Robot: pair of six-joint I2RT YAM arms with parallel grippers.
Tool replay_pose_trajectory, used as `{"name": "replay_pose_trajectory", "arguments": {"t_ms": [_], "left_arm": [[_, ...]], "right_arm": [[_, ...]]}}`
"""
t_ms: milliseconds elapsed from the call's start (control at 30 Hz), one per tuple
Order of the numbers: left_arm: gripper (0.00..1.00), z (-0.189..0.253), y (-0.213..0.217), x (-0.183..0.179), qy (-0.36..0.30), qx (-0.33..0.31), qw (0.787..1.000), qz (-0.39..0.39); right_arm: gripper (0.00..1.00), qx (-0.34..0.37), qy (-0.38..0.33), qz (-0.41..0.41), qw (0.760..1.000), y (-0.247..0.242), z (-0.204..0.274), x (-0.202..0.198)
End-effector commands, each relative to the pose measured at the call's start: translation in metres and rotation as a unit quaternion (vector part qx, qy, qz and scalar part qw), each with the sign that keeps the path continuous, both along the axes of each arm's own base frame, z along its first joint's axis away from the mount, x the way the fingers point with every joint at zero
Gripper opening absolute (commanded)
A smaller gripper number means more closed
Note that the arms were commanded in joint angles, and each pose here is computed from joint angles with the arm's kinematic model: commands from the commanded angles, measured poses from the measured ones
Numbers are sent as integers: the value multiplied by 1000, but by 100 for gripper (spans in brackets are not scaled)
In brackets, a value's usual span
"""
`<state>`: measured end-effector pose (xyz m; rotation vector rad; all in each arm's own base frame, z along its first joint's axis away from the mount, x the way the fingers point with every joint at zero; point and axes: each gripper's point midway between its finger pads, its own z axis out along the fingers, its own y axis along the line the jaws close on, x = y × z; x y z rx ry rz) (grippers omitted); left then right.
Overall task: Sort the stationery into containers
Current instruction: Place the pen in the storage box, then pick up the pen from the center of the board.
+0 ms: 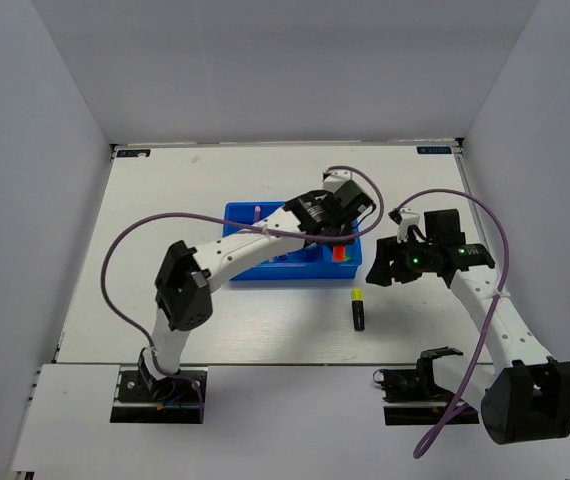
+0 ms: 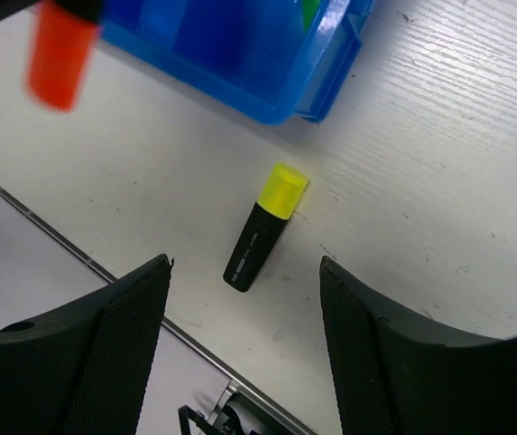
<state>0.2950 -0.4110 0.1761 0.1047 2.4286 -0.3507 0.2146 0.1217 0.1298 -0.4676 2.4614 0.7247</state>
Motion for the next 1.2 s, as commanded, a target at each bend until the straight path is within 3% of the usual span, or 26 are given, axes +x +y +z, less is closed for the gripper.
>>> {"name": "replay_pose_trajectory", "arguments": {"t_ms": [0,67,300,433,567,667,800,833,1000,1167], "left_arm": [[1,3,-24,18,-4,-21,999,-46],[1,-9,-19,29,5,-23,999,-34],[21,-39,-11,51,16,-27,999,-9],[21,-40,-17,62,18,-39,999,-9],[27,-43,-21,69,23,-48,999,-6],[44,-47,-19,75,31,-53,998,-1],[59,-48,-19,75,36,-57,998,-2],[65,-42,-19,77,30,-63,998,0],[71,-1,-16,71,-9,-70,997,-27],[71,53,9,33,-72,-42,994,-69]], "right_arm": [[69,11,-10,11,1000,2,6,-6],[69,12,-5,15,1000,3,6,-9],[75,8,-3,27,1000,1,5,-17],[75,6,-1,26,1000,0,4,-20],[78,4,2,24,1000,-1,2,-21],[88,6,15,30,999,0,0,-25],[89,2,25,43,999,1,-2,-31],[88,1,32,44,999,1,-5,-34],[82,-12,59,56,997,1,-14,-44],[76,-69,97,69,990,3,-36,-49]]}}
